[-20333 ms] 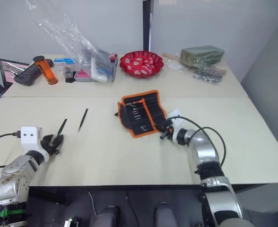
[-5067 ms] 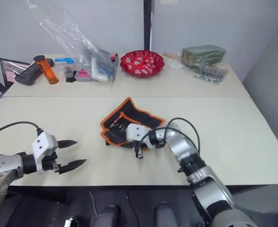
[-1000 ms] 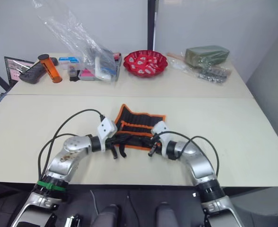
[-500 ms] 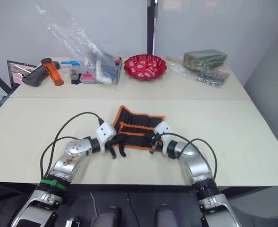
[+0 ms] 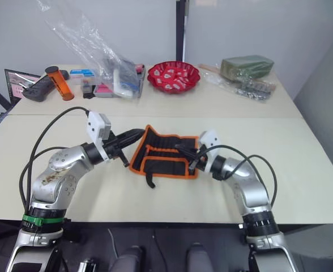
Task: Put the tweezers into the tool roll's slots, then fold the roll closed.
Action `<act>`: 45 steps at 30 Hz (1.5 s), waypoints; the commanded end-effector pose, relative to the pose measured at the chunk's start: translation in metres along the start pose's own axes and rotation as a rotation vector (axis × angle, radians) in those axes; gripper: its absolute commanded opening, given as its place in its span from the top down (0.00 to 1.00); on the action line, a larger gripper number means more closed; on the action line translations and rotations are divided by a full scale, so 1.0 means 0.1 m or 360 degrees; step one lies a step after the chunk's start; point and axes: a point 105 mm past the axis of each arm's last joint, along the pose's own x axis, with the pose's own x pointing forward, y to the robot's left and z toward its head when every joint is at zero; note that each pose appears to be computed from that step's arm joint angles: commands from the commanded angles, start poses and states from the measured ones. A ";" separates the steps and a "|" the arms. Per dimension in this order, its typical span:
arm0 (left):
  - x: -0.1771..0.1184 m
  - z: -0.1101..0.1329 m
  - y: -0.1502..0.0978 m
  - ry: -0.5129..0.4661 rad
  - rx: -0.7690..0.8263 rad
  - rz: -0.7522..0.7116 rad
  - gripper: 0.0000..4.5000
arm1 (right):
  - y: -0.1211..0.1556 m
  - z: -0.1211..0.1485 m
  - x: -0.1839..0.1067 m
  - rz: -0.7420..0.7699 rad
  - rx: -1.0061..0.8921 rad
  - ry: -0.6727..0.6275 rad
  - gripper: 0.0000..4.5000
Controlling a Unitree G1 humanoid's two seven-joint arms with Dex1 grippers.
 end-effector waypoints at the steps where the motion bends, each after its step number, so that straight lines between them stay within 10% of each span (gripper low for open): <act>1: 0.13 -0.11 -0.15 0.0094 0.0070 -0.0052 1.00 | 0.04 -0.01 0.10 -0.0009 -0.0057 0.0041 1.00; 16: 0.25 -1.12 -0.16 0.0419 -0.0242 0.0205 1.00 | -0.05 -0.52 0.08 -0.0242 -0.0033 0.0265 1.00; 32: 0.02 -1.31 -0.08 0.0438 -0.0427 0.0322 1.00 | -0.19 -0.55 -0.06 -0.0270 0.0047 0.0204 1.00; 45: -0.14 -0.05 0.22 -0.0164 -0.0595 0.0261 1.00 | -0.19 0.00 -0.18 -0.0083 0.0173 -0.0048 1.00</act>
